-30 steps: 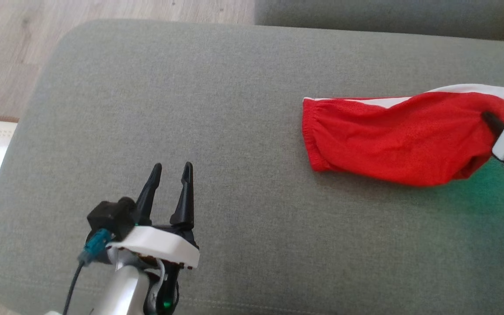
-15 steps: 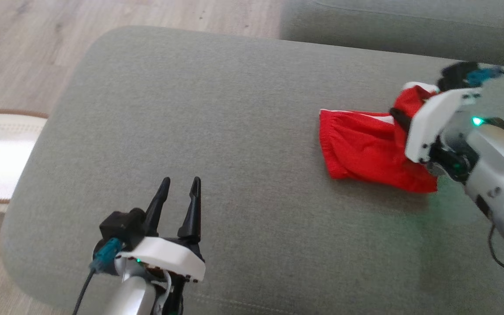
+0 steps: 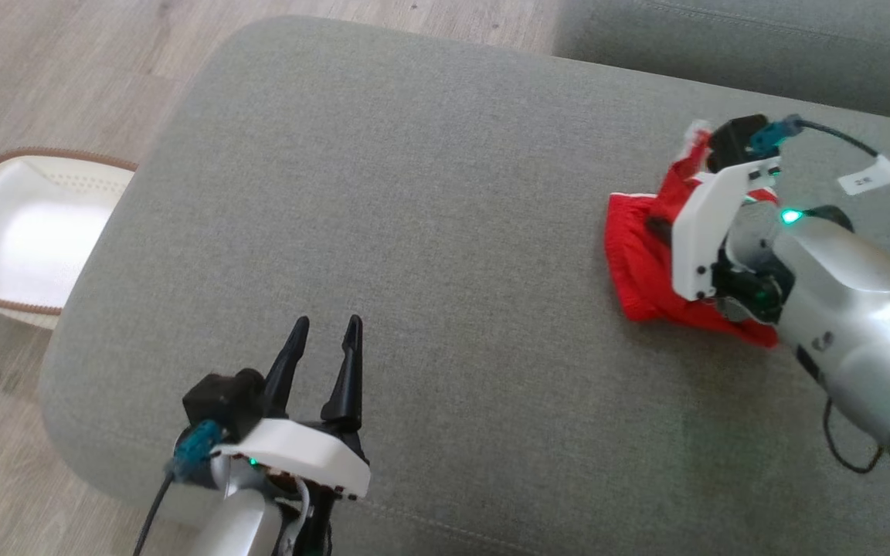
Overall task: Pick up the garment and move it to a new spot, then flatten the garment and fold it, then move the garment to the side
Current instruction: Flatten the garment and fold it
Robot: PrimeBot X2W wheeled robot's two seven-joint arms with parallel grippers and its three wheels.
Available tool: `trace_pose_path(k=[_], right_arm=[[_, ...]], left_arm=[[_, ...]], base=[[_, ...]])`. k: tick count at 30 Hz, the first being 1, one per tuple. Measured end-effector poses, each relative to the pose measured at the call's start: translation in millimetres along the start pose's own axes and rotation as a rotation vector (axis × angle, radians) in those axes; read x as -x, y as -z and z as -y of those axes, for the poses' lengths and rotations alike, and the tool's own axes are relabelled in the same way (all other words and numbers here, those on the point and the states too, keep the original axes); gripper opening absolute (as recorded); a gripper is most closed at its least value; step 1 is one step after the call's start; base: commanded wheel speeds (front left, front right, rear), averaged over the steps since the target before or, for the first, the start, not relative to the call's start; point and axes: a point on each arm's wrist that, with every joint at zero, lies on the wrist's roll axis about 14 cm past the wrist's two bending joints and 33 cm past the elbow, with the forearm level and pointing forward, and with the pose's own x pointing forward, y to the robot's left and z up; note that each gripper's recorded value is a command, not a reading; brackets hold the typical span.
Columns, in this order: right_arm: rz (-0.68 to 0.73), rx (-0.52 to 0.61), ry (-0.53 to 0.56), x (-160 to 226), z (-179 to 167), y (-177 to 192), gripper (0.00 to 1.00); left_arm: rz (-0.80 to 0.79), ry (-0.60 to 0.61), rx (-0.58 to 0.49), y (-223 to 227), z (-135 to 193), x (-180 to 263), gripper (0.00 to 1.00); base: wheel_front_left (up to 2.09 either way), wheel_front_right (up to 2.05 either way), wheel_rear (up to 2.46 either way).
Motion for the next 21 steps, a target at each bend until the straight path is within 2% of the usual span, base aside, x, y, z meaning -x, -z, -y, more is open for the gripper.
trace_pose_path(k=[5,11,13,16,18,21], right_arm=[[0.085,-0.006,-0.03,5.0,-12.9,-11.0,1.0],[0.342,-0.062,-0.093,32.1,-27.9,-45.2,1.0],[0.455,-0.09,-0.06,49.3,-11.4,-57.3,1.0],[0.583,-0.122,0.046,80.5,32.4,-66.4,1.0],[0.627,-0.148,0.125,98.7,62.0,-63.0,1.0],[0.618,-0.189,0.209,108.5,89.7,-37.0,1.0]], left_arm=[[-0.006,0.02,0.01,2.1,6.4,-2.5,1.0],[0.011,0.057,0.014,-2.9,17.3,-5.7,1.0],[0.017,0.071,0.014,-4.8,21.3,-6.8,1.0],[0.029,0.087,0.012,-8.2,25.6,-7.6,1.0],[0.031,0.09,0.015,-8.5,26.5,-6.9,1.0],[0.026,0.103,0.008,-6.2,30.2,-4.5,1.0]], base=[[0.0,0.0,0.0],[0.0,0.0,0.0],[0.0,0.0,0.0],[0.0,0.0,0.0],[0.0,0.0,0.0],[0.0,0.0,0.0]])
